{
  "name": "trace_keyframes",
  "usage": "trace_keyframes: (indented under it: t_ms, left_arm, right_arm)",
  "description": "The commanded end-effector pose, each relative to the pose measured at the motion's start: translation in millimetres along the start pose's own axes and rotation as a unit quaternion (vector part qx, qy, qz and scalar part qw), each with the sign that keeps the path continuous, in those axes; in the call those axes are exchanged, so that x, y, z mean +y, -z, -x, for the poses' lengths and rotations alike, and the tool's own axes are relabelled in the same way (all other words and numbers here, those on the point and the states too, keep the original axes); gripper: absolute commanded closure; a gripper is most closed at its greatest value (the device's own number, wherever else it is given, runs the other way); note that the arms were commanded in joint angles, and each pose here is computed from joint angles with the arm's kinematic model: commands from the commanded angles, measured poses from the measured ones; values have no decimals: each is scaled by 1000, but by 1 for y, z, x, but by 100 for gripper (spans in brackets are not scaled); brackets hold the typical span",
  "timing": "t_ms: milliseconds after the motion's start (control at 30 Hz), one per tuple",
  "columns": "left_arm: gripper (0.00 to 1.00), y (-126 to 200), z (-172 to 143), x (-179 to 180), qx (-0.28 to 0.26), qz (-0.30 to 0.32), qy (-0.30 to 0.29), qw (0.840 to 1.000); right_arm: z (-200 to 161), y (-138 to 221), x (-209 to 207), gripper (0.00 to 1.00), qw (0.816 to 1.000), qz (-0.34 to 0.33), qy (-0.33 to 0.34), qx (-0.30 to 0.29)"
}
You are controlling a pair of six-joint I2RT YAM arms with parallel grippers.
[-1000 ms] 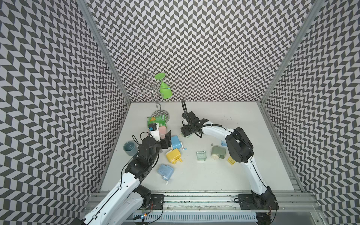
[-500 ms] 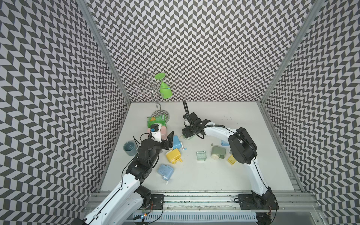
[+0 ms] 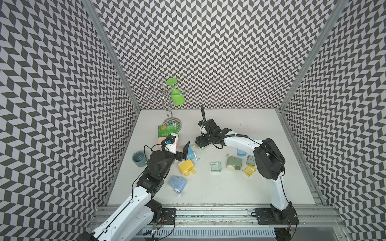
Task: Put the tray back into the pencil sharpener
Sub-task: Pick up the pencil sharpener from the center of the board, then place the pencil sharpener at the center of the board.
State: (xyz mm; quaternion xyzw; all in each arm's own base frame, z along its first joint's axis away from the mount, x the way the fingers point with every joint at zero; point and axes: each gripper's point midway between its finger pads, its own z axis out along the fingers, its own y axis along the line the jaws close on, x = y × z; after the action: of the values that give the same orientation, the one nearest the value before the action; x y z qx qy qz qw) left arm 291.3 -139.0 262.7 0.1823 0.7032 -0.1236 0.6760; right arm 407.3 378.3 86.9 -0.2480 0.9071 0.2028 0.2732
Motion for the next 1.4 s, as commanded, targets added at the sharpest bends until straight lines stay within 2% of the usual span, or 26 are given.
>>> trace_keyframes:
  t_ms: [0, 100, 300, 667, 900, 1200, 1367]
  left_arm:
    - [9, -2, 11, -10, -27, -30, -78, 996]
    - [7, -3, 12, -17, -34, -49, -123, 991]
    - [7, 8, 23, -35, -86, -90, -178, 976]
    - [5, 13, 7, -50, -85, -120, -298, 943]
    - [4, 15, -4, -60, -76, -146, -334, 928]
    - [2, 19, -10, -76, -72, -183, -341, 919]
    - [3, 18, -19, -76, -51, -186, -353, 916]
  right_arm:
    - [22, 25, 14, 69, 999, 29, -9, -36]
    - [16, 31, 18, 69, 999, 40, -15, -26]
    - [4, 41, 24, 68, 998, 58, -21, -9]
    - [-13, 54, 34, 67, 996, 86, -26, 30]
    - [-27, 60, 35, 66, 994, 89, -32, 55]
    - [-31, 64, 41, 65, 991, 105, -44, 64]
    - [-26, 72, 49, 65, 989, 125, -50, 60]
